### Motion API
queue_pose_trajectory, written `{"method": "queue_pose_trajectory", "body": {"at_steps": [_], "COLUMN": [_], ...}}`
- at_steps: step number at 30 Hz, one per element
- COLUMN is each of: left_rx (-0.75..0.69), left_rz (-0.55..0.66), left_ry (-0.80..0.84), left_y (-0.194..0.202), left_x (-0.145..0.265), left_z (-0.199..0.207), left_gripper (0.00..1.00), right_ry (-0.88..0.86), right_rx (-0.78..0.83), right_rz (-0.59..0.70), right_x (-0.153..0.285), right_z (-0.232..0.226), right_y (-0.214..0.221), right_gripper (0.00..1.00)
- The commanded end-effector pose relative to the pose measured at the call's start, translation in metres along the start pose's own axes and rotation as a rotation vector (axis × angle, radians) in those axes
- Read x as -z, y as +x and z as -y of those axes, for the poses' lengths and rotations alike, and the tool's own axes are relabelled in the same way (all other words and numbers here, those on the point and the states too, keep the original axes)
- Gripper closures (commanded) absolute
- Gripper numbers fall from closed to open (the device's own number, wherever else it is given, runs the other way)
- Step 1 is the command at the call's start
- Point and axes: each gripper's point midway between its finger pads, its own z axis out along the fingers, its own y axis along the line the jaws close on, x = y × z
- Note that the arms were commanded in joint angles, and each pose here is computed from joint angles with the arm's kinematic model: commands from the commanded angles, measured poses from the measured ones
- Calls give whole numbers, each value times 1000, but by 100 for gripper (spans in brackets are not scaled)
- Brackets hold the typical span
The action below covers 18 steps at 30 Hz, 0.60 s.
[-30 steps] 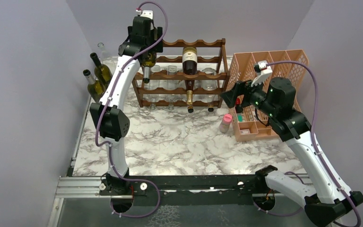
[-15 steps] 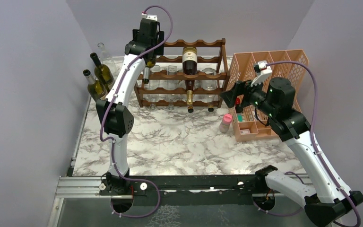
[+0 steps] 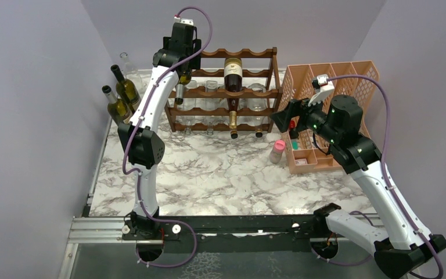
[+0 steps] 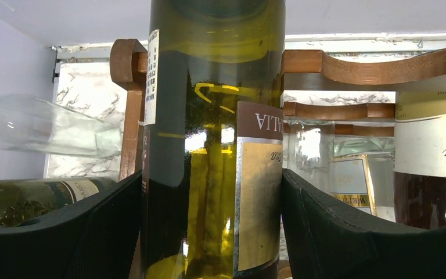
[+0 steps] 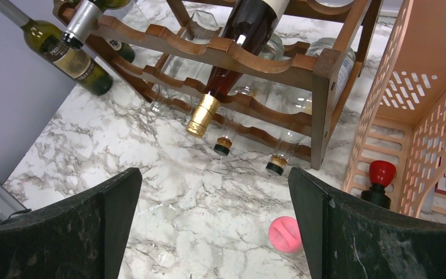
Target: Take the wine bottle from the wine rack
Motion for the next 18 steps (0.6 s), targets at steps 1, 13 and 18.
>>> {"method": "queue_pose_trajectory", "body": {"at_steps": [1,13,18], "left_rx": [82,140,167], "left_rz": [189,284,312], "left_ry": [35,121,213], "left_y": [-63,-77,-77], "left_x": [48,104,143], "left_z": [-5,-10,-8], "left_gripper": [65,76,76], "right_ry": [1,3,-38], "right_rx": [12,8,21], "right_rz": [32,21,-10], "right_x": [-1,-4,-8], "right_z": [-1,0,-6], "right_y": [-9,-8,-3], "right_gripper": [0,0,0]}}
